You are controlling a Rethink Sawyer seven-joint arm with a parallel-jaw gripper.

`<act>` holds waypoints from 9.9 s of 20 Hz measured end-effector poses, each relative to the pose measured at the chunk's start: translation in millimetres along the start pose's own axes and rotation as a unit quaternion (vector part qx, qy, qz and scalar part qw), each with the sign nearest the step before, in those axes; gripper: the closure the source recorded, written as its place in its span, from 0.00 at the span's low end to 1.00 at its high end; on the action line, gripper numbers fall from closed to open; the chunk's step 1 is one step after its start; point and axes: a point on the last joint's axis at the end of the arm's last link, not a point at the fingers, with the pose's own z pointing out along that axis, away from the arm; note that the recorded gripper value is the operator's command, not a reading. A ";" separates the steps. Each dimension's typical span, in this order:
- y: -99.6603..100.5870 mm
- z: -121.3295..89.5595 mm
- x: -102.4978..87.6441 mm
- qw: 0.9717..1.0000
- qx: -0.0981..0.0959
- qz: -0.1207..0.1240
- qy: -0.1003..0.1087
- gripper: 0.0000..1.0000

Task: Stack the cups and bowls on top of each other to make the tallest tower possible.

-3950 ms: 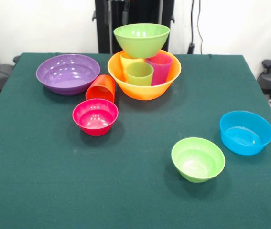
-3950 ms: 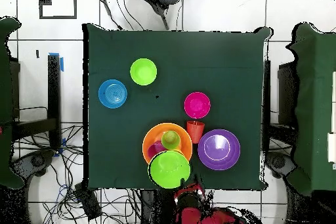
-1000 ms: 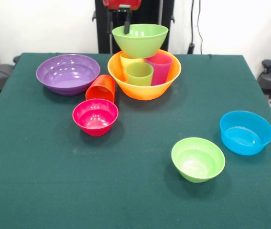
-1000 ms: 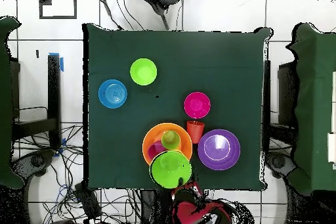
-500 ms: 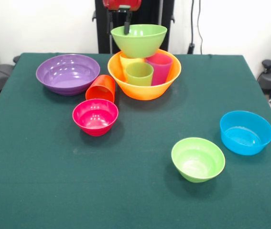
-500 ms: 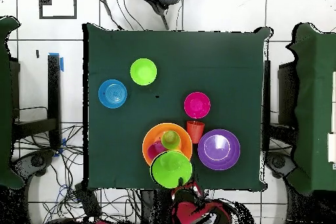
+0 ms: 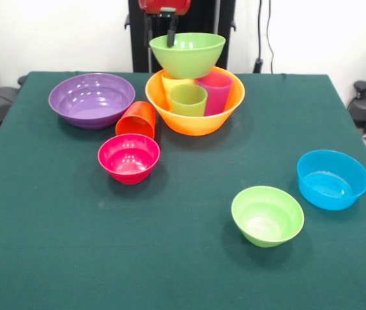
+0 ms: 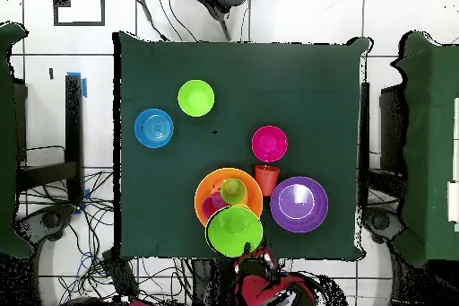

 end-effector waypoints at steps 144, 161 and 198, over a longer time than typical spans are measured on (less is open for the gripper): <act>-84.0 -49.4 -221.1 0.900 -0.262 0.327 0.119 1.00; -145.7 -45.8 -219.7 0.893 -0.244 0.355 0.132 1.00; -108.5 -38.6 -198.6 0.920 -0.230 0.297 0.113 1.00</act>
